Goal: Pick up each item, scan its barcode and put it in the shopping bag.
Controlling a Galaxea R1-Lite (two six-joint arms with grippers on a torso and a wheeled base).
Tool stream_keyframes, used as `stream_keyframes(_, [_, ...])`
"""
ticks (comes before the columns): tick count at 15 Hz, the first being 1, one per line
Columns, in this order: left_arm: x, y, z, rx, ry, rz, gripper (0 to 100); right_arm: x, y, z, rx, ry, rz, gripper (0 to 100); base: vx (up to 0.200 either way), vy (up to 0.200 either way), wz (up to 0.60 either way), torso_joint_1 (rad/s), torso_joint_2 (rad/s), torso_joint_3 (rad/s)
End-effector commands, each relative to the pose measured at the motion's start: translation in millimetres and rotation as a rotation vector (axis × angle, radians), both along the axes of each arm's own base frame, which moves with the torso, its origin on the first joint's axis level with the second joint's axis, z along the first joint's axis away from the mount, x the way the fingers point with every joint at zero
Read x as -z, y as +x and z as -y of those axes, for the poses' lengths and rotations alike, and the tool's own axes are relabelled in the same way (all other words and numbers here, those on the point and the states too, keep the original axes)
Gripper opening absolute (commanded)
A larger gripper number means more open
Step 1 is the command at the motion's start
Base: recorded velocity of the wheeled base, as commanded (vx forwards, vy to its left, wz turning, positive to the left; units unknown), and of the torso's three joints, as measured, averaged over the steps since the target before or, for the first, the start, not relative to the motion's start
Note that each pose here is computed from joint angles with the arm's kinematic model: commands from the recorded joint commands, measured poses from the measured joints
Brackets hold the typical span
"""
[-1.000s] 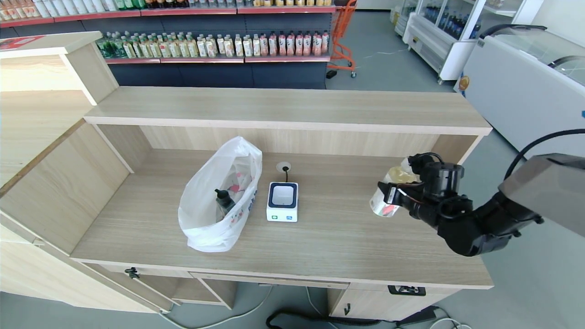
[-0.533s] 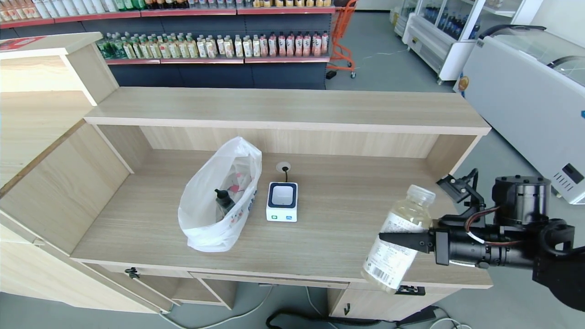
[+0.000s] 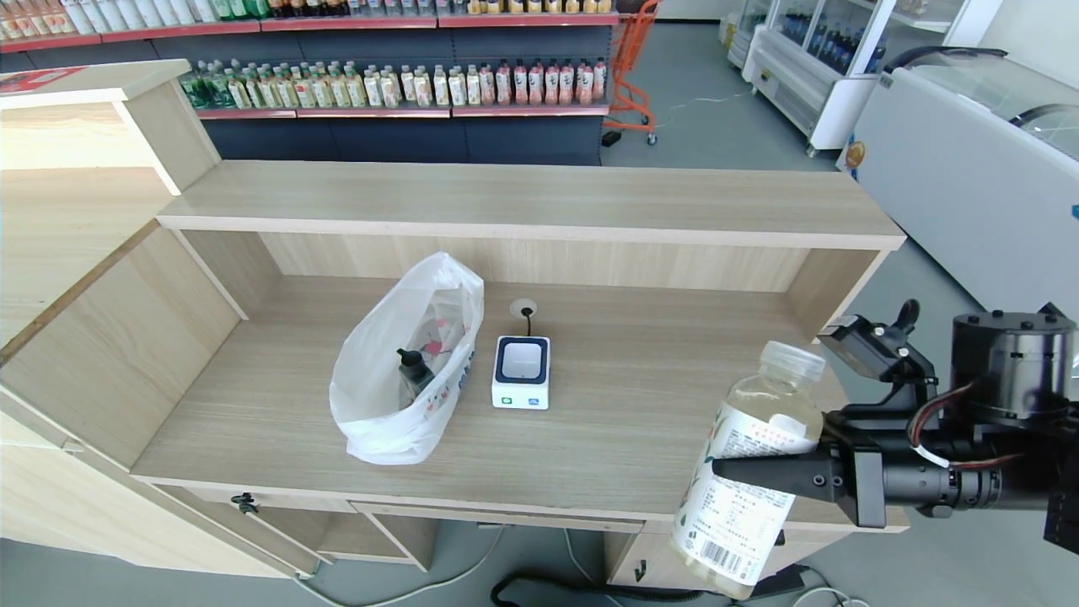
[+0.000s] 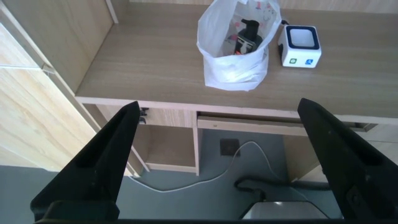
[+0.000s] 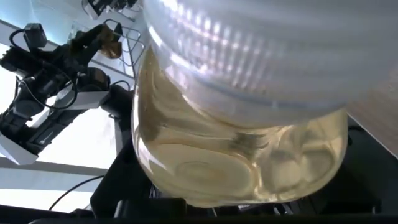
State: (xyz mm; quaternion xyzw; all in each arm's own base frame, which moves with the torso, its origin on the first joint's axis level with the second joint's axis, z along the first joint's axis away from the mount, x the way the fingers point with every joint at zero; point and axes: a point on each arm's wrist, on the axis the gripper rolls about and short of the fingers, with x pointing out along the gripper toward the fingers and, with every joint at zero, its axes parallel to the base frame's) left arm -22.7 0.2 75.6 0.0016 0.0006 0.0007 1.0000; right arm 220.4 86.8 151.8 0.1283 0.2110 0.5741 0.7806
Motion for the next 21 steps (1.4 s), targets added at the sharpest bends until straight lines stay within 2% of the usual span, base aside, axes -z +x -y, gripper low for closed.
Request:
stream_keyframes(1, [0.1,0.0,0.0,0.000,0.000,0.000,100,-2.2,-2.5,-0.4,-0.006,0.003,0.009,0,0.000,0.000,0.00,0.000,0.00,0.000])
stream_keyframes(6, [0.1,0.0,0.0,0.000,0.000,0.000,100,-16.6,-0.5,-8.0,-0.026,0.040,0.006,0,0.000,0.000,0.00,0.000,0.00,0.000])
stream_keyframes(17, [0.1,0.0,0.0,0.000,0.000,0.000,100,-16.2,-3.3,-14.0,-0.056,0.031,0.038,0,0.000,0.000,0.00,0.000,0.00,0.000])
stream_keyframes(19, [-0.3,-0.1,0.0,0.000,0.000,0.001,100,-17.5,-1.9,-12.0,-0.042,0.021,0.085,0,0.000,0.000,0.00,0.000,0.00,0.000])
stream_keyframes(21, [0.1,0.0,0.0,0.000,0.000,0.000,100,-18.8,6.2,8.2,0.114,-0.078,0.279,0,0.000,0.000,0.00,0.000,0.00,0.000])
